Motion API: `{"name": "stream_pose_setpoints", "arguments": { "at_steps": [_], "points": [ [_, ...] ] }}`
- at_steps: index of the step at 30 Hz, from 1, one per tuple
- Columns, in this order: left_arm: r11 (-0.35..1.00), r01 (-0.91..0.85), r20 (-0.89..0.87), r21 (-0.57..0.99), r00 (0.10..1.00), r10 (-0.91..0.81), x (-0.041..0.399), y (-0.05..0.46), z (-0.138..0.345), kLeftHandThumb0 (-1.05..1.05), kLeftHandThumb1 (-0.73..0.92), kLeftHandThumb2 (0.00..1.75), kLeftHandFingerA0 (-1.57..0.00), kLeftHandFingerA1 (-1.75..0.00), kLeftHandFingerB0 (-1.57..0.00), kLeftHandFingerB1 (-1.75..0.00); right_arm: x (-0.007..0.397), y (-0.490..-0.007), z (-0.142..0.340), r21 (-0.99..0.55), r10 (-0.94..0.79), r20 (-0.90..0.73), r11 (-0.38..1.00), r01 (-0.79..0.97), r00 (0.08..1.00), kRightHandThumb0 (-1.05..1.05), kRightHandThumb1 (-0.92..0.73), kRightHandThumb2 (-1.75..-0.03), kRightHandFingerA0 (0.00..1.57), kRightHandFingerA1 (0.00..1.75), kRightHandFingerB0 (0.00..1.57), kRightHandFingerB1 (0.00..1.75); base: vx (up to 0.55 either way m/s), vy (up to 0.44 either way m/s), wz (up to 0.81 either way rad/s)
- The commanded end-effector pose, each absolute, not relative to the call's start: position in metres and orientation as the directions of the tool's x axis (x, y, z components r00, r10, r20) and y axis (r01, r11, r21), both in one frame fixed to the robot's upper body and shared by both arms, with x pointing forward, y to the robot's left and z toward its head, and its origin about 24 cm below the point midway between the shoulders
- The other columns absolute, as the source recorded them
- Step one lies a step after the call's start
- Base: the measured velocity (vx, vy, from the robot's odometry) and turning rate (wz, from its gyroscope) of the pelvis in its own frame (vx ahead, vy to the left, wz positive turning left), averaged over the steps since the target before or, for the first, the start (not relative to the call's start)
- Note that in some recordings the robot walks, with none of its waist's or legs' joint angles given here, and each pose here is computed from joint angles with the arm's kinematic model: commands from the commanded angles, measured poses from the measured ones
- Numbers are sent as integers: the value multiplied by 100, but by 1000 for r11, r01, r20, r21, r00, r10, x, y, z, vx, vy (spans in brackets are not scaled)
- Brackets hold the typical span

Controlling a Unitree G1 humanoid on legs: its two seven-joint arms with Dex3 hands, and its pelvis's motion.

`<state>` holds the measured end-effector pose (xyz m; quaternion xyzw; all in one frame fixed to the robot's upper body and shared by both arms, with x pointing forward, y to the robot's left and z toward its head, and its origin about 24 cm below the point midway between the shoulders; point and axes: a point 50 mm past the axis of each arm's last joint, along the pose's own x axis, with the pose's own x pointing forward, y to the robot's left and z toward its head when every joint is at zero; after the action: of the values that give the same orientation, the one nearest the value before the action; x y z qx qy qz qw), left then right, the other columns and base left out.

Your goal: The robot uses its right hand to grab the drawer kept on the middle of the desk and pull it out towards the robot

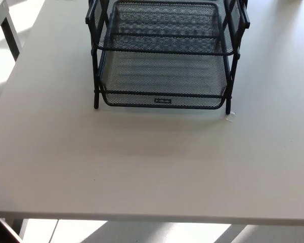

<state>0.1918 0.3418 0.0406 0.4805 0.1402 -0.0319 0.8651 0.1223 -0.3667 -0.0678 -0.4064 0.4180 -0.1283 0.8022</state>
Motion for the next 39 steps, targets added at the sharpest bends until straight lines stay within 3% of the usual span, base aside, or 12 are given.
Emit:
{"name": "stream_pose_setpoints", "arguments": {
  "at_steps": [1, 2, 7, 8, 10, 16, 17, 20, 23, 33, 38, 39],
  "points": [
    [277, 284, -220, 918, 946, -239, 199, 318, 87, -30, 56, 56, -79, -86, -80, -55, 135, -396, -33, -865, -610, -441, 485, -130, 658, -53, -55, -57, 92, 97, 29, 30, 0, 0, 0],
    [281, 290, -226, 915, 944, -239, 198, 317, 88, -29, 55, 57, -79, -84, -80, -56, 132, -401, -27, -879, -625, -454, 429, -206, 636, -65, -44, -82, 89, 84, 20, 43, 0, 0, 0],
    [278, 288, -221, 916, 943, -249, 197, 316, 88, -29, 55, 56, -80, -87, -80, -57, 129, -420, -15, -836, -666, -540, 498, -233, 515, -52, -56, -58, 81, 82, 20, 28, 0, 0, 0],
    [274, 291, -225, 917, 943, -247, 197, 316, 88, -29, 55, 56, -80, -87, -80, -57, 130, -434, -7, -815, -678, -576, 522, -253, 457, -45, -38, -91, 59, 78, 6, 45, 0, 0, 0],
    [282, 285, -222, 916, 946, -236, 197, 316, 88, -30, 55, 56, -80, -88, -79, -57, 135, -447, 6, -825, -692, -561, 514, -236, 455, -56, -55, -58, 58, 79, 23, 29, 0, 0, 0],
    [291, 281, -213, 914, 946, -244, 197, 316, 88, -29, 54, 56, -81, -88, -81, -57, 132, -463, 60, -896, -773, -426, 431, -103, 470, -51, -45, -78, 87, 97, 20, 42, 0, 0, 0],
    [290, 283, -215, 914, 945, -246, 197, 316, 88, -29, 55, 56, -80, -88, -80, -57, 132, -467, 67, -896, -771, -414, 440, -65, 484, -50, -57, -57, 48, 80, 29, 30, 0, 0, 0],
    [280, 282, -214, 917, 944, -250, 196, 316, 88, -28, 54, 56, -81, -87, -81, -58, 135, -475, 91, -894, -783, -397, 448, -9, 478, -47, -55, -57, 76, 86, 29, 30, 0, 0, 0],
    [281, 281, -212, 918, 945, -250, 196, 316, 88, -29, 55, 56, -80, -88, -81, -59, 141, -477, 114, -910, -777, -360, 416, -10, 517, -51, -58, -58, 49, 73, 28, 29, 0, 0, 0],
    [275, 280, -214, 920, 945, -246, 199, 318, 92, -29, 56, 56, -79, -87, -79, -57, 181, -453, 201, -965, -694, 59, 145, 220, 718, -56, -39, -78, 108, 118, 33, 48, 0, 0, 0],
    [276, 278, -213, 920, 946, -244, 199, 318, 93, -30, 55, 56, -80, -88, -80, -58, 202, -423, 242, -930, -583, 298, 2, 368, 756, -76, -67, -61, 44, 128, 9, 61, 0, 0, 0],
    [281, 277, -211, 919, 947, -244, 199, 318, 93, -30, 55, 56, -80, -89, -81, -58, 209, -407, 259, -895, -520, 394, -30, 445, 758, -92, -54, -99, 38, 95, 4, 55, 0, 0, 0]
  ]
}}
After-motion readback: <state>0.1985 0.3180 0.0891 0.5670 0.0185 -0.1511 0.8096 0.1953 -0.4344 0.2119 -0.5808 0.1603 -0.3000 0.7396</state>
